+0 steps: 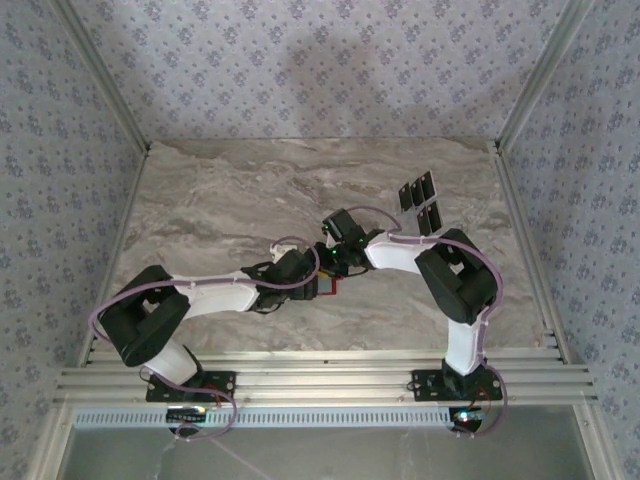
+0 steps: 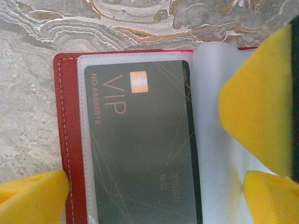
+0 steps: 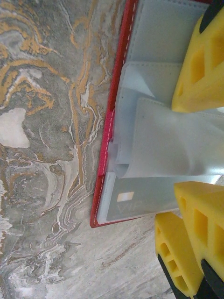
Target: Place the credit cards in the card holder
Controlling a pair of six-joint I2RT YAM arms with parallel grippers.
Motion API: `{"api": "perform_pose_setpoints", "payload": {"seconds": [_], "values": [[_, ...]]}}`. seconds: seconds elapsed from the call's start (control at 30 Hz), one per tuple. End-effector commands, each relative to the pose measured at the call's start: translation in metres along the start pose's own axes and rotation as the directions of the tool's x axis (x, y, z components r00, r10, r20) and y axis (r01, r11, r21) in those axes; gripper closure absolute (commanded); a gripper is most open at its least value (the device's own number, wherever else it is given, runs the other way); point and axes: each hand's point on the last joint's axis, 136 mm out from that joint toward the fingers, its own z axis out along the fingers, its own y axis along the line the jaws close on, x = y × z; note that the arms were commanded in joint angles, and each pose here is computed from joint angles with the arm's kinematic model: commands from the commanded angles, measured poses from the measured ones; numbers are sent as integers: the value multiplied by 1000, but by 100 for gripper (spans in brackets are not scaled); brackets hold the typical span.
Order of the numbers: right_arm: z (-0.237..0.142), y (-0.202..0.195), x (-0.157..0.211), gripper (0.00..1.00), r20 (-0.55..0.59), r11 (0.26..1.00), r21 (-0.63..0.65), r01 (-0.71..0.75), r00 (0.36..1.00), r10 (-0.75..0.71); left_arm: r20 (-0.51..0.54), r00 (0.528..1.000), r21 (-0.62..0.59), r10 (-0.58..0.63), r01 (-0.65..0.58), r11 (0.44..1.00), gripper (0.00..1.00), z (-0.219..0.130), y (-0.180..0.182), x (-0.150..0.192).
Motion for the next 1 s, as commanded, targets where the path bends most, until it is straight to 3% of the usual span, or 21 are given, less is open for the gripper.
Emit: {"api": "perform_pose_setpoints", "payload": {"seconds": [0.0, 0.7, 0.97], "values": [[-1, -4, 3, 55, -16, 1000, 18, -23, 1000, 24, -60, 998, -56, -3, -1, 998, 5, 4, 19, 23], [-26, -1, -10, 54, 46, 1000, 13, -17, 999, 17, -41, 998, -124, -41, 36, 992, 8, 0, 44, 29], [-16, -3, -2, 52, 20, 1000, 20, -21, 1000, 21, -31, 998, -116, -49, 45, 992, 8, -2, 44, 26]]}}
